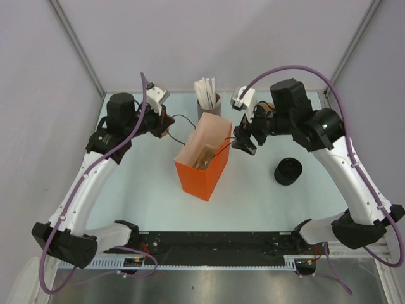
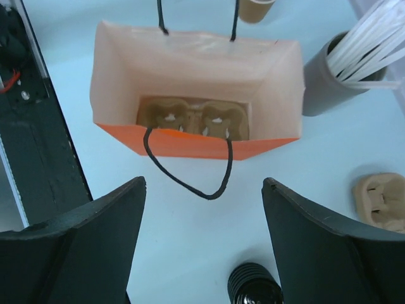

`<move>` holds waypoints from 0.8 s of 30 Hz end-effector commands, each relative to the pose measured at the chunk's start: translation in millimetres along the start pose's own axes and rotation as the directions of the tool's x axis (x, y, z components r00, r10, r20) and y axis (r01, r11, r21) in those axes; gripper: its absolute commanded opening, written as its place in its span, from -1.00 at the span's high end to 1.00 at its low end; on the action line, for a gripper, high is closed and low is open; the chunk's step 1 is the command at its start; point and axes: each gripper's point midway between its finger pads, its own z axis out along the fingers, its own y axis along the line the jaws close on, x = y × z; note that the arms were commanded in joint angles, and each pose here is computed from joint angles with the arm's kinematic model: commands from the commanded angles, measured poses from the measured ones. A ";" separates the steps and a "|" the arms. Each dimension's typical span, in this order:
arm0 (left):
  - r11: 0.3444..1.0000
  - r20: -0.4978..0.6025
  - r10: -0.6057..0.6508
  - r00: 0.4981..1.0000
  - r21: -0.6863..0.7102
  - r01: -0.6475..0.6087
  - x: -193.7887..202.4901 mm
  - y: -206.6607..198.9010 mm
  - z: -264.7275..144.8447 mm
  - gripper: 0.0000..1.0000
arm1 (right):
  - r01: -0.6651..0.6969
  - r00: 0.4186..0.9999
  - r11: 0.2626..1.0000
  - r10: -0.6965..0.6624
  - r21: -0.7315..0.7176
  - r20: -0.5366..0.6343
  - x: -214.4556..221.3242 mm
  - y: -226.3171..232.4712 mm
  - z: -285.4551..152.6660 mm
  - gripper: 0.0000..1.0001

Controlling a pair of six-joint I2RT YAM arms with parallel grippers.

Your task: Pack the takeout coffee

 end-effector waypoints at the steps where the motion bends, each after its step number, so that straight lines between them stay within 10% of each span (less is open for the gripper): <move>1: 0.999 0.023 0.020 1.000 0.036 -0.021 -16.0 -8.7 -3.8 0.98 | 0.092 0.996 0.996 -0.092 0.000 0.016 13.2 -3.5 10.4 -0.57; 7: 0.999 0.009 0.020 1.000 0.043 -0.021 -16.4 -9.0 -1.9 0.98 | 0.105 0.994 0.995 -0.105 0.004 0.040 17.8 -8.5 19.7 -0.30; 16: 0.999 -0.002 0.028 1.000 0.042 -0.028 -23.6 -3.9 5.1 1.00 | 0.136 0.984 0.991 -0.133 -0.017 0.117 -2.4 -2.5 15.3 0.89; 24: 0.997 0.072 0.077 0.994 0.016 -0.079 -81.3 6.8 2.7 1.00 | 0.117 0.972 0.990 -0.130 0.075 0.198 -37.1 -14.7 -1.4 1.00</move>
